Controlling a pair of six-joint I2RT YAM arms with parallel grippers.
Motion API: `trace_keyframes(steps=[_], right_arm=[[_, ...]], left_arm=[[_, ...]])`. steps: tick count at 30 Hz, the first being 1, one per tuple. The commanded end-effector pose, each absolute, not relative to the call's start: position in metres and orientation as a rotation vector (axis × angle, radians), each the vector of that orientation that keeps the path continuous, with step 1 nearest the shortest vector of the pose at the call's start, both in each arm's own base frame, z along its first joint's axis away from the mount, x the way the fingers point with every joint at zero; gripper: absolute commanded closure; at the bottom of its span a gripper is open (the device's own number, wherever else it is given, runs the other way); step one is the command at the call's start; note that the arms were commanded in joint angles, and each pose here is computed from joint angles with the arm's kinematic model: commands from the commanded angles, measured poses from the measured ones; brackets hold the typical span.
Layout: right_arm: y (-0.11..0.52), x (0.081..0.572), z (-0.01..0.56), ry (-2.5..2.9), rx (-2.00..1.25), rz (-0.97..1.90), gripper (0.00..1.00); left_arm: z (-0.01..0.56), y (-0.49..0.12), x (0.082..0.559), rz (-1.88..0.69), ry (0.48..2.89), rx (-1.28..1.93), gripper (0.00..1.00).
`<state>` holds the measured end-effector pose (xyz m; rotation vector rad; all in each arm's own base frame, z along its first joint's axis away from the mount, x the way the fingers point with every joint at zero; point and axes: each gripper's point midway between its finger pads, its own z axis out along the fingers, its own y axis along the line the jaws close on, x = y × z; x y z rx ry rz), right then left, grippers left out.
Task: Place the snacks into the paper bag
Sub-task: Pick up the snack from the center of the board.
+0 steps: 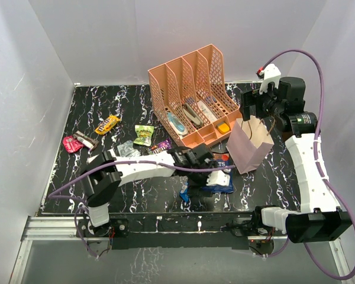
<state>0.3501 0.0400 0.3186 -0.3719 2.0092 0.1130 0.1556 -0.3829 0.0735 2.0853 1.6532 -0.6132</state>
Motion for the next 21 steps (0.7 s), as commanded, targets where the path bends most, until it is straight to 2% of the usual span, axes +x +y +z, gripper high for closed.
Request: trace_keyframes(steps=[1, 14, 17, 21], right_arm=[[0.042, 0.351, 0.335, 1.947, -0.356, 0.134, 0.02], [0.047, 0.348, 0.329, 1.954, -0.374, 0.18, 0.02], [0.047, 0.347, 0.328, 1.956, -0.375, 0.178, 0.02], [0.047, 0.346, 0.324, 1.963, -0.376, 0.18, 0.01]], left_arm=[[0.077, -0.406, 0.144, -0.586, 1.486, 2.183, 0.17], [0.046, -0.426, 0.159, -0.474, 1.364, 2.283, 0.2], [0.036, -0.421, 0.156, -0.481, 1.372, 2.319, 0.23], [0.024, -0.412, 0.155, -0.493, 1.417, 2.35, 0.33]])
